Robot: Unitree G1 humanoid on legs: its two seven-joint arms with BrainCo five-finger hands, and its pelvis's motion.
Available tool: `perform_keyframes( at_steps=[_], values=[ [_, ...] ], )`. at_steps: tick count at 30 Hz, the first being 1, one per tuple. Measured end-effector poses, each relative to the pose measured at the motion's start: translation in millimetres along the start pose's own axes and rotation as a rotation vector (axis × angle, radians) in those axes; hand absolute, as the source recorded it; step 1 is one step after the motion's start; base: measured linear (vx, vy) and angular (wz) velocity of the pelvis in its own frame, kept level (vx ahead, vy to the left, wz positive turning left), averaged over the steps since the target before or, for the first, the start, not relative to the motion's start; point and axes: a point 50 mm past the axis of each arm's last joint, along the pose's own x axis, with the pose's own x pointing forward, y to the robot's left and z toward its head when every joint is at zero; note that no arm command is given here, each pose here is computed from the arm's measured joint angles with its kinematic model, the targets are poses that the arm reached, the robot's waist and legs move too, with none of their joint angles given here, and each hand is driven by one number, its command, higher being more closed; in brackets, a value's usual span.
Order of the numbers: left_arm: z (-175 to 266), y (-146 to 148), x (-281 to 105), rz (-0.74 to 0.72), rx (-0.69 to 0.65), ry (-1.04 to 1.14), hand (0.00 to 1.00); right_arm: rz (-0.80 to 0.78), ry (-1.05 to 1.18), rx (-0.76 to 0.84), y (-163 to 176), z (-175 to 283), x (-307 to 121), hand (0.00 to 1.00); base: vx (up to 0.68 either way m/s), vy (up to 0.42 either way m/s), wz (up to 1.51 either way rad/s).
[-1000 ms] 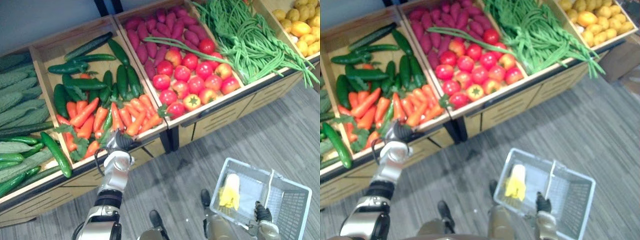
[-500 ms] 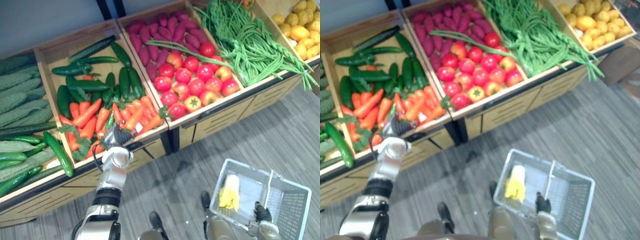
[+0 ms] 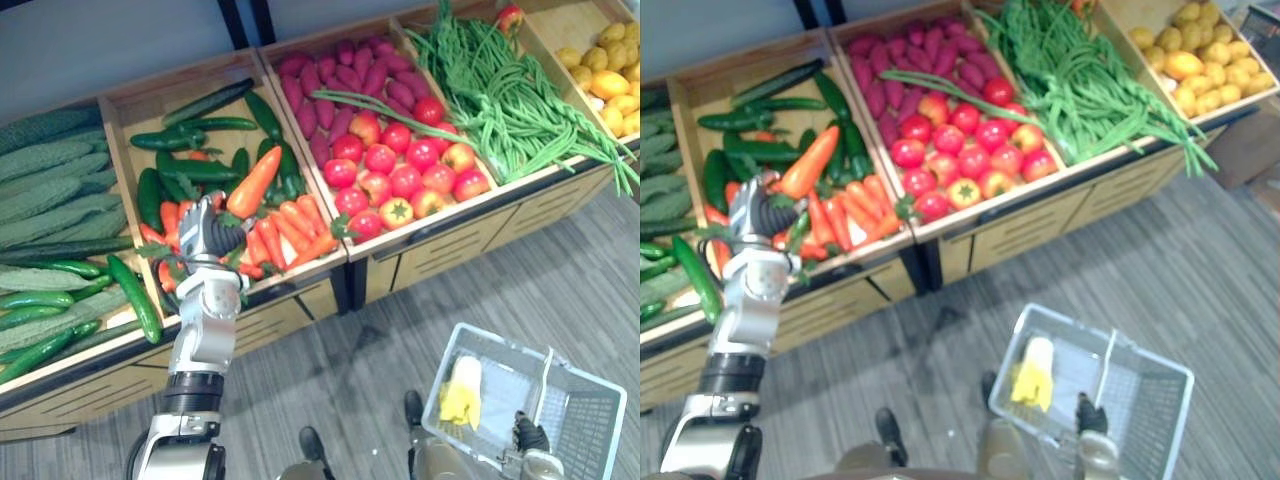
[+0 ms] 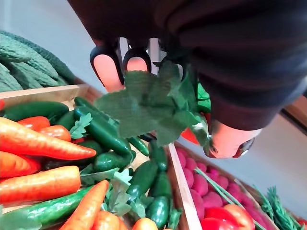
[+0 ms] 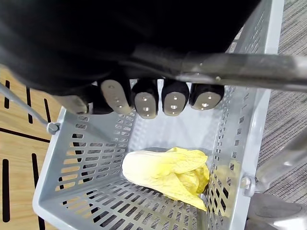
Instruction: Pick vegetable in the basket
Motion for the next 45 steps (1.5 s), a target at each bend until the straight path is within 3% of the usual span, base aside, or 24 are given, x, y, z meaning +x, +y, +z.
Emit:
perform_keyframes(
  at_steps=[4,7,13,19,24,34,39,45],
  values=[
    [1.5,6.1,-4.9,0.000,0.021,-0.037,1.00,-0.006,-0.001,-0.010,-4.0,1.3,1.0,1.00,0.01,-0.003,-0.01],
    [2.2,12.8,-8.3,-0.012,0.088,-0.102,1.00,-0.043,-0.020,-0.086,-28.7,10.4,6.0,1.00,0.03,-0.010,-0.12],
    [17.0,20.5,-22.3,-0.083,0.154,-0.324,1.00,-0.164,-0.173,-0.485,-106.6,76.0,15.0,1.00,0.01,0.002,-0.53],
    [22.0,10.2,-38.5,-0.201,0.164,-0.429,1.00,-0.185,-0.337,-0.852,-128.7,141.5,8.7,1.00,0.01,0.003,-0.81],
    [37.6,-1.9,-52.7,-0.323,0.133,-0.541,1.00,-0.104,-0.473,-1.118,-112.1,183.2,-1.3,1.00,0.01,-0.015,-0.80],
    [101.7,-18.2,-92.0,-0.486,-0.109,-0.838,1.00,0.189,-0.860,-1.363,-27.1,209.8,-38.0,1.00,0.00,-0.003,-0.52],
    [115.9,-27.1,-111.4,-0.582,-0.186,-0.907,1.00,0.240,-0.924,-1.452,-14.7,215.3,-47.3,1.00,-0.02,0.002,-0.18],
    [129.2,-36.4,-133.2,-0.696,-0.270,-0.963,1.00,0.188,-0.934,-1.519,-27.4,230.0,-53.5,1.00,-0.01,0.005,-0.06]
  ],
)
